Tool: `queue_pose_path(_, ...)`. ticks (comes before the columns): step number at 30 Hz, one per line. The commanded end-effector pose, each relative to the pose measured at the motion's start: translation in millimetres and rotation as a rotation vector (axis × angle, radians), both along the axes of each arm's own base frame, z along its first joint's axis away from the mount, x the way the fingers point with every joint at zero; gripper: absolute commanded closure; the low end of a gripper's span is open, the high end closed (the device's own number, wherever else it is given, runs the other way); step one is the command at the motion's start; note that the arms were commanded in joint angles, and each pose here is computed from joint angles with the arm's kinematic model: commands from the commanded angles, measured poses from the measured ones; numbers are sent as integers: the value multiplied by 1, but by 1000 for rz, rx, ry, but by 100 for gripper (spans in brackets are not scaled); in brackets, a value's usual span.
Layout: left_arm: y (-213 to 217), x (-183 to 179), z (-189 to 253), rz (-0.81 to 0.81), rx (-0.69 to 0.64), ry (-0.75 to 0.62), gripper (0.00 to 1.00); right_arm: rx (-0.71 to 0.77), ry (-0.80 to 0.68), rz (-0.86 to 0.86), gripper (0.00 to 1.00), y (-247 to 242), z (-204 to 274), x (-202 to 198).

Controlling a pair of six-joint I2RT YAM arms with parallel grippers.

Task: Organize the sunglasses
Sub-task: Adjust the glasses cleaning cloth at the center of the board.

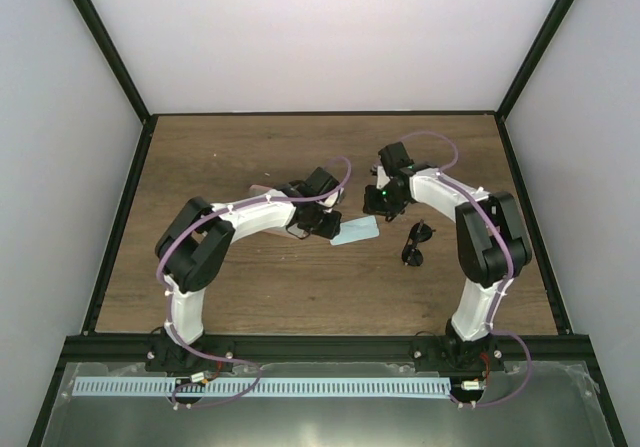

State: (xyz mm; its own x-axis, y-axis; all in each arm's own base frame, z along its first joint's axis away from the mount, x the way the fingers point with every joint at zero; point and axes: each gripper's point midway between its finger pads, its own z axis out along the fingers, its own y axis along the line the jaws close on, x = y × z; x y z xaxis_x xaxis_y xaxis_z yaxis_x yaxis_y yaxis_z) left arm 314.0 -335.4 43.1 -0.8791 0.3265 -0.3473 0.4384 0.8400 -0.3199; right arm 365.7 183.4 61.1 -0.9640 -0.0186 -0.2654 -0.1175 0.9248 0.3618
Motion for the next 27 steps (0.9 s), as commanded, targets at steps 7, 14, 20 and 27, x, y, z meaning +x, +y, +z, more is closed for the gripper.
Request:
queue_pose_path(7, 15, 24, 2, 143, 54, -6, 71, 27, 47, 75, 84, 35, -11, -6)
queue_pose_path(14, 22, 30, 4, 166, 41, 4, 71, 32, 83, 85, 92, 42, -24, -9)
queue_pose_path(20, 22, 29, 8, 156, 34, -2, 71, 35, 88, 104, 92, 52, -23, -13)
queue_pose_path(27, 25, 24, 8, 150, 34, 0, 71, 33, 107, 115, 92, 56, -26, -24)
